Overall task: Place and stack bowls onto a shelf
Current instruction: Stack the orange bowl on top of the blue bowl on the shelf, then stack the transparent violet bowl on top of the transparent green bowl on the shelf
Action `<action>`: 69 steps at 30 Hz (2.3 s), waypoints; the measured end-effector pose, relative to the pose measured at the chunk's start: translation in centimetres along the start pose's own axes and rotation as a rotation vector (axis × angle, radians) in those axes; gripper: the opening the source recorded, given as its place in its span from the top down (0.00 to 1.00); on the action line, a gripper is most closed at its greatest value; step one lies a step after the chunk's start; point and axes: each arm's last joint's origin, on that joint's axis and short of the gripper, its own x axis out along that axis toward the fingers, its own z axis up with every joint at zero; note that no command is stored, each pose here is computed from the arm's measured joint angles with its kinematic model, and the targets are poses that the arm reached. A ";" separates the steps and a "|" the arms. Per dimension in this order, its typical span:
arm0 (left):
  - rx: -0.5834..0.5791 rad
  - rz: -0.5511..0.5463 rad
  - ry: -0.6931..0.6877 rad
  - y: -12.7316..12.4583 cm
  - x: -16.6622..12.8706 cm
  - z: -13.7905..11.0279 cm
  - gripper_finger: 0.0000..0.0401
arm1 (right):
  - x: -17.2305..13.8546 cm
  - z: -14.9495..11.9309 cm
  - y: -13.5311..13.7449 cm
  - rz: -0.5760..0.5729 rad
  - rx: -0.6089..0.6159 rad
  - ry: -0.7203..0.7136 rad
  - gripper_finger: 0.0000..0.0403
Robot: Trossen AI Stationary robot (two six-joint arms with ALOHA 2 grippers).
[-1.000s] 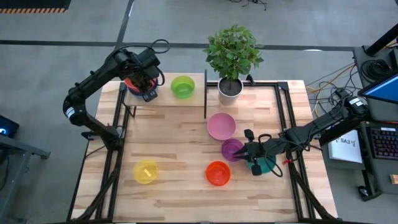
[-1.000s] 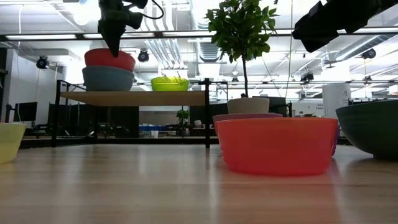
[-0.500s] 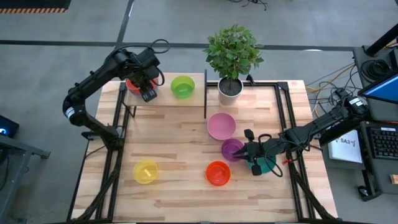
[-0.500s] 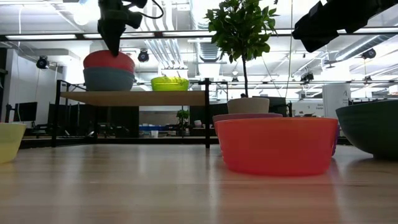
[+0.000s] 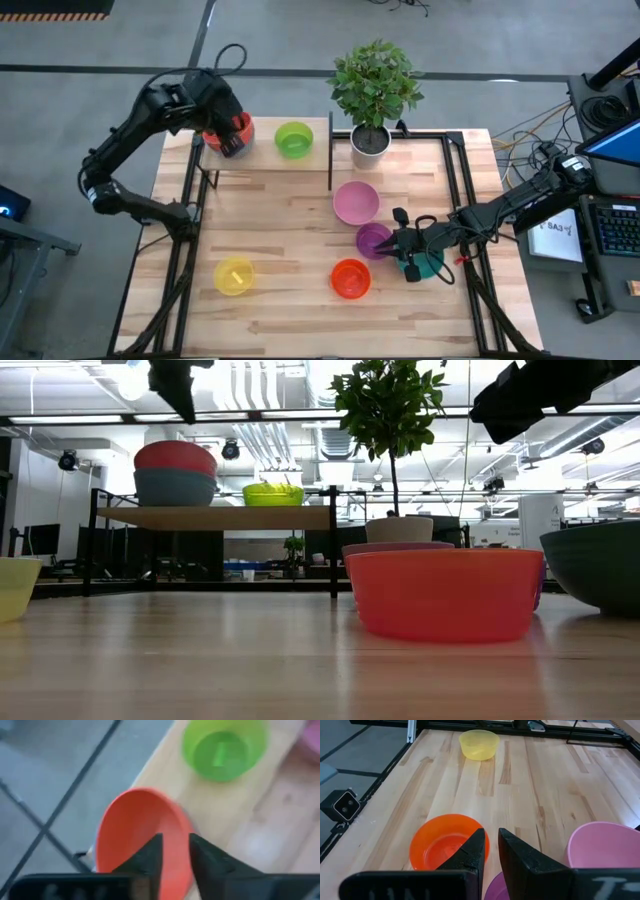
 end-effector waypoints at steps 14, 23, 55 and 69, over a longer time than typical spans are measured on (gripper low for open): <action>-0.175 0.032 -0.008 -2.0 5.6 -4.9 1.00 | 0.0 0.0 0.0 0.000 0.000 -0.004 0.89; -0.225 0.022 -0.076 -2.2 5.9 -5.2 1.00 | 0.0 0.1 -0.1 -0.028 0.001 -0.010 0.89; -0.225 -0.107 -0.343 -3.7 6.0 -1.8 1.00 | 0.0 0.1 -0.2 -0.067 0.087 -0.018 0.89; -0.075 -0.365 -0.679 -13.5 3.8 -4.6 1.00 | 0.0 1.4 -1.8 -0.163 0.303 -0.060 0.89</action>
